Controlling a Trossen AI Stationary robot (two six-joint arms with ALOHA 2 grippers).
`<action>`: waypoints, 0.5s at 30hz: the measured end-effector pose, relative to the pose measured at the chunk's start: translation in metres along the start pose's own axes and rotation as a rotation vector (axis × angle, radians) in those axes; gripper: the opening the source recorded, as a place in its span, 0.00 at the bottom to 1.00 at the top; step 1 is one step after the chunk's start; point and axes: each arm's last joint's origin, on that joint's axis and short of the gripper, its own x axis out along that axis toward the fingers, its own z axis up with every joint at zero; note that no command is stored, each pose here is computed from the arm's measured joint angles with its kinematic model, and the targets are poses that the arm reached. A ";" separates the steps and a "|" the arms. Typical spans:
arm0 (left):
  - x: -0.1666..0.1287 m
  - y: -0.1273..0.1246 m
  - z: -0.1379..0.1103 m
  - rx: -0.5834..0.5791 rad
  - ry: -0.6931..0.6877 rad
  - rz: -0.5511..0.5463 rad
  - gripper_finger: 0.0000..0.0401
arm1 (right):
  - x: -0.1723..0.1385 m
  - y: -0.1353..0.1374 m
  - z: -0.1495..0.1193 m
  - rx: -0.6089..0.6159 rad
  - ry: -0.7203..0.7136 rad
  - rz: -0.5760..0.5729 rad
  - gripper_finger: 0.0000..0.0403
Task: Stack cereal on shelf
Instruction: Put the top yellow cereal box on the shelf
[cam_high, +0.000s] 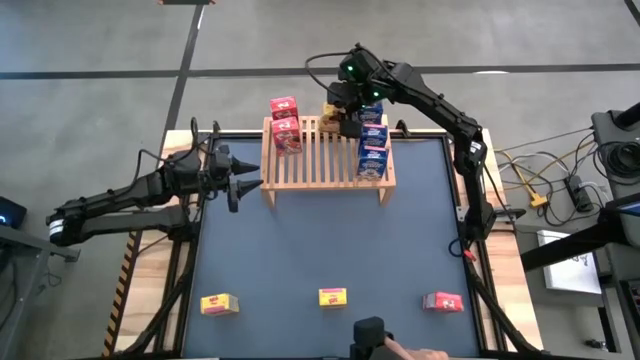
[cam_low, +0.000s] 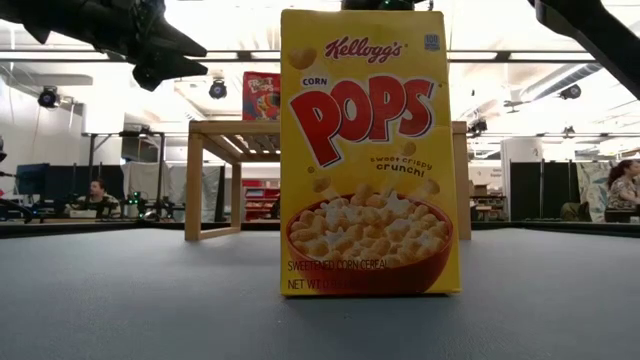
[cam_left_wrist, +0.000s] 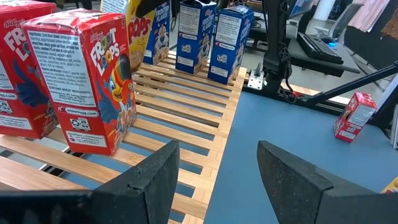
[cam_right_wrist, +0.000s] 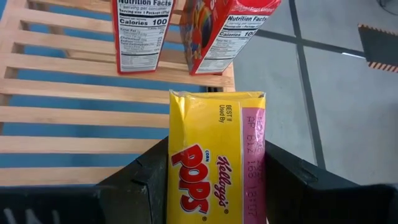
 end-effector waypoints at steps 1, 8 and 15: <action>0.000 0.000 0.000 0.000 0.000 0.000 0.50 | 0.000 0.000 0.000 0.000 0.000 0.001 0.45; 0.000 0.000 0.000 0.000 0.000 0.000 0.50 | 0.010 0.000 -0.002 0.019 0.011 0.022 0.45; 0.000 0.000 0.000 0.000 0.000 0.000 0.50 | 0.025 0.000 -0.004 0.003 0.034 0.035 0.45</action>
